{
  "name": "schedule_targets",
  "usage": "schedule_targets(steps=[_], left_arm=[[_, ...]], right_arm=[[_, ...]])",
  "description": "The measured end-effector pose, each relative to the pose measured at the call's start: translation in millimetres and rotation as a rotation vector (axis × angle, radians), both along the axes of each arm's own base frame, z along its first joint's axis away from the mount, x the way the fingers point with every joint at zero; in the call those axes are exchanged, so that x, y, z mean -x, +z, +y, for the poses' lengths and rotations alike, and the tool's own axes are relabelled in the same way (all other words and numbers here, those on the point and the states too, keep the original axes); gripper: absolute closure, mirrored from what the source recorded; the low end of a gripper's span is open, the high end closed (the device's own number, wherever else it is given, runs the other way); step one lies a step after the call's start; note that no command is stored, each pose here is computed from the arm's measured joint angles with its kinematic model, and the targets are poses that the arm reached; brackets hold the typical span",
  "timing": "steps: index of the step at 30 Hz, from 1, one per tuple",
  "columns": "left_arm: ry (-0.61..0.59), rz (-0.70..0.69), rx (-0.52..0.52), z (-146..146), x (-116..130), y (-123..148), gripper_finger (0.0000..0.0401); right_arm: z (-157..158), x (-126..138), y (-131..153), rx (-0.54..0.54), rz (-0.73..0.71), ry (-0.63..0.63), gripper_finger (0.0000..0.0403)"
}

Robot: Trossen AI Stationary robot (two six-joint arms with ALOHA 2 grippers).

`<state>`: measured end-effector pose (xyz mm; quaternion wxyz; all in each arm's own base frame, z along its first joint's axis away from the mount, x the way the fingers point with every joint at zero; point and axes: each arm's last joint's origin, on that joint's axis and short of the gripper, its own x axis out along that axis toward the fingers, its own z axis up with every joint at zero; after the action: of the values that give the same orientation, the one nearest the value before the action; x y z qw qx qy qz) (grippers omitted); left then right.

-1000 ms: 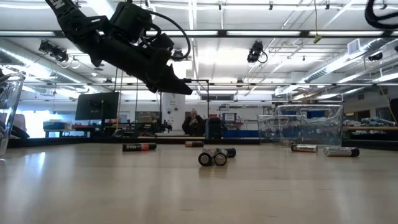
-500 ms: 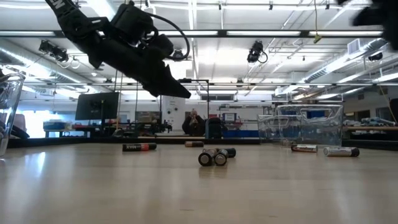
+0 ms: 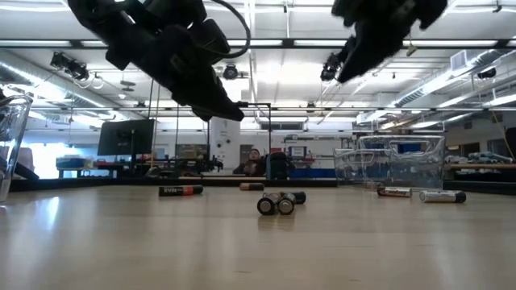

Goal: Sort batteries
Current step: Put the brown battery into the top transparent bin

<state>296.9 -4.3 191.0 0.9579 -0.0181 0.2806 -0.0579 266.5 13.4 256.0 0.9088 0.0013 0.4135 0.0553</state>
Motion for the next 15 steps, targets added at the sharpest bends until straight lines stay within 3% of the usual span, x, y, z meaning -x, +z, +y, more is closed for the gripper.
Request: schedule_targets(steps=[8, 15], left_arm=[[0.083, 0.032, -0.06, -14, 2, -3, 0.0388], [0.147, 0.052, -0.145, -12, 4, -5, 0.0388]], right_arm=[[11, -31, -54, -0.037, -0.026, 0.015, 0.0369], [21, -56, -85, -0.066, -0.063, 0.022, 0.0322]])
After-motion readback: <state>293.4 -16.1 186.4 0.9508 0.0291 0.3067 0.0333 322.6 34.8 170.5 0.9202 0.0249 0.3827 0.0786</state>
